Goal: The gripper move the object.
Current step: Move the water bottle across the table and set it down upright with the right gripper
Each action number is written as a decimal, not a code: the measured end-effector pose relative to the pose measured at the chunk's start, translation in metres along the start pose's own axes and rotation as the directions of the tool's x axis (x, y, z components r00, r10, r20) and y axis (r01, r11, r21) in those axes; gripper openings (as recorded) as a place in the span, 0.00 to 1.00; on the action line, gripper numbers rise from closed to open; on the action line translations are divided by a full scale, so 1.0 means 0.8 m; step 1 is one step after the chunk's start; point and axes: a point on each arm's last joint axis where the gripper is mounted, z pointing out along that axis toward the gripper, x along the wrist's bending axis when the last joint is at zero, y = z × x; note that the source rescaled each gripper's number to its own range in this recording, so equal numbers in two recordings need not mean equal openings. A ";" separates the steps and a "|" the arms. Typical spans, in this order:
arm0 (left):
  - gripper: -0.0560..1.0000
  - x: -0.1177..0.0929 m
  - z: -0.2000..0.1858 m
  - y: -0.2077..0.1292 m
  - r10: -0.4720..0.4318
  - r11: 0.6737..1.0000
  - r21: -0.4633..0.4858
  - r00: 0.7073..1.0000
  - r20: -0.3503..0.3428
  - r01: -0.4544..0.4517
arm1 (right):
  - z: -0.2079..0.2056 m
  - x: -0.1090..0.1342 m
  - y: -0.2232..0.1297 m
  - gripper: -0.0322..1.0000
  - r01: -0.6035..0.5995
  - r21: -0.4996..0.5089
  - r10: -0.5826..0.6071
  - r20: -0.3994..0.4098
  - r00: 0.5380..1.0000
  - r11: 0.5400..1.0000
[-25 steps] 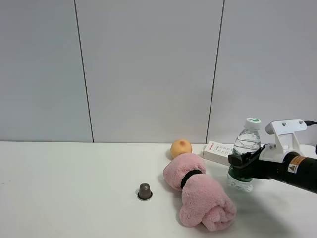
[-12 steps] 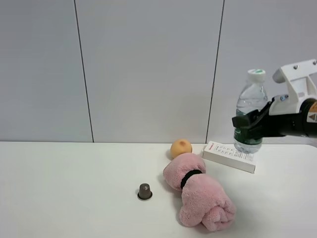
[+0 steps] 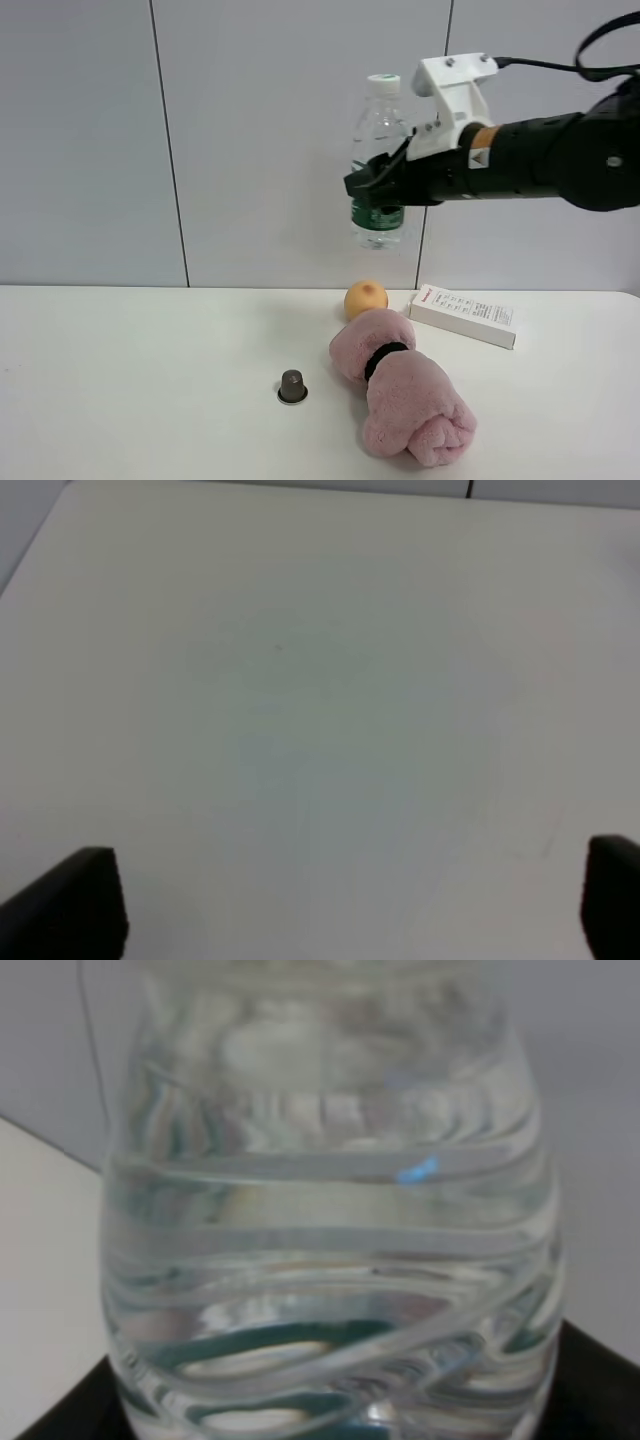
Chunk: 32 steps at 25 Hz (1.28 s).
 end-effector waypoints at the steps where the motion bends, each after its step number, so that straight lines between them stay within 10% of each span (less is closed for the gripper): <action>1: 1.00 0.000 0.000 0.000 0.000 1.000 0.000 1.000 0.000 0.000 | 0.014 0.006 0.004 0.04 0.004 -0.003 -0.004 -0.014 1.000 1.000; 12: 1.00 0.000 0.000 0.000 0.000 1.000 0.000 1.000 0.000 0.000 | 0.144 0.075 -0.052 0.04 0.030 0.080 -0.018 -0.141 0.990 0.996; 32: 1.00 0.000 0.000 0.000 0.000 1.000 0.000 1.000 0.000 0.000 | 0.168 0.087 -0.131 0.04 0.023 0.206 0.010 -0.159 0.987 0.978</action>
